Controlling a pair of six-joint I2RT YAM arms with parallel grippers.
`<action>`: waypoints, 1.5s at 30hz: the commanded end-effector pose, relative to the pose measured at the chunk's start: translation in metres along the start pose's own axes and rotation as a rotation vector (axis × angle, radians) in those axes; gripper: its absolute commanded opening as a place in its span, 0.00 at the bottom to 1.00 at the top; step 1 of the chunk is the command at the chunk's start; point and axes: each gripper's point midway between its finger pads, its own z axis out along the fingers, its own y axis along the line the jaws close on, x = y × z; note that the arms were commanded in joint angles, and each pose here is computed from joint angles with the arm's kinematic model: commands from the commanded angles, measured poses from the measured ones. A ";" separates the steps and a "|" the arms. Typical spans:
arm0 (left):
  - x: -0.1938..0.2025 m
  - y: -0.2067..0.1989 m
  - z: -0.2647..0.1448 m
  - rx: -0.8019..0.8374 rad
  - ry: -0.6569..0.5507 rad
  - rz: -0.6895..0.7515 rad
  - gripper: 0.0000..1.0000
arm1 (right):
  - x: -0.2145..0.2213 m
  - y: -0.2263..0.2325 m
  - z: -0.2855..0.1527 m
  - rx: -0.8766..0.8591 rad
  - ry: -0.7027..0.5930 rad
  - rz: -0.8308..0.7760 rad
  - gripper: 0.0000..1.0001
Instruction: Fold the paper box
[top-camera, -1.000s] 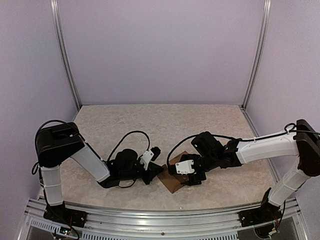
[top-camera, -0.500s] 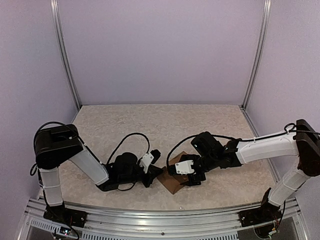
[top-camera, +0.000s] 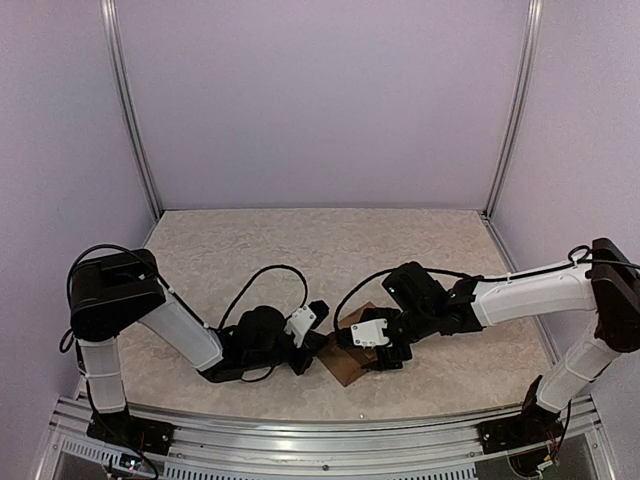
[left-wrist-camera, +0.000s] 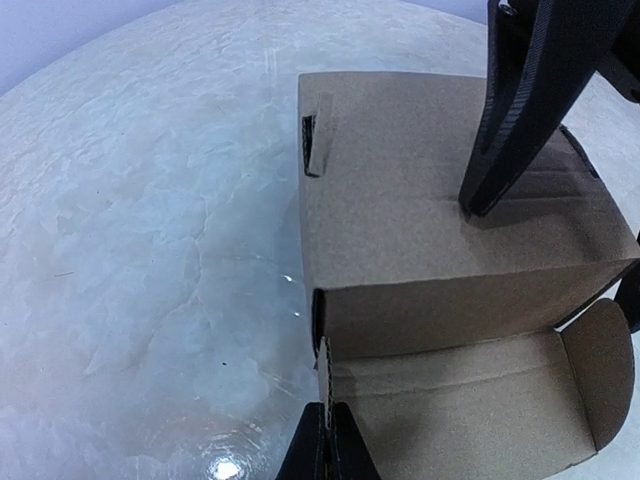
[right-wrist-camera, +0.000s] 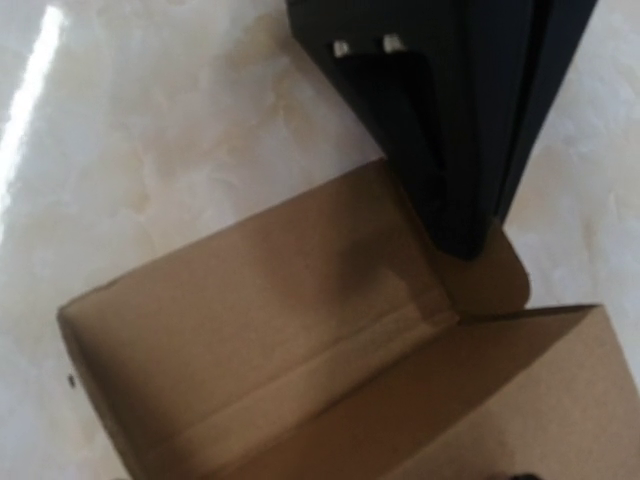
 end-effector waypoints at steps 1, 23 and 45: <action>-0.006 -0.005 0.009 0.007 0.024 0.026 0.00 | 0.054 0.051 0.009 -0.184 0.186 0.081 0.80; -0.027 -0.002 0.014 0.064 0.077 0.017 0.00 | 0.054 0.051 0.009 -0.181 0.180 0.067 0.79; -0.060 -0.008 0.026 0.178 0.230 -0.109 0.00 | 0.062 0.051 0.011 -0.160 0.210 0.024 0.74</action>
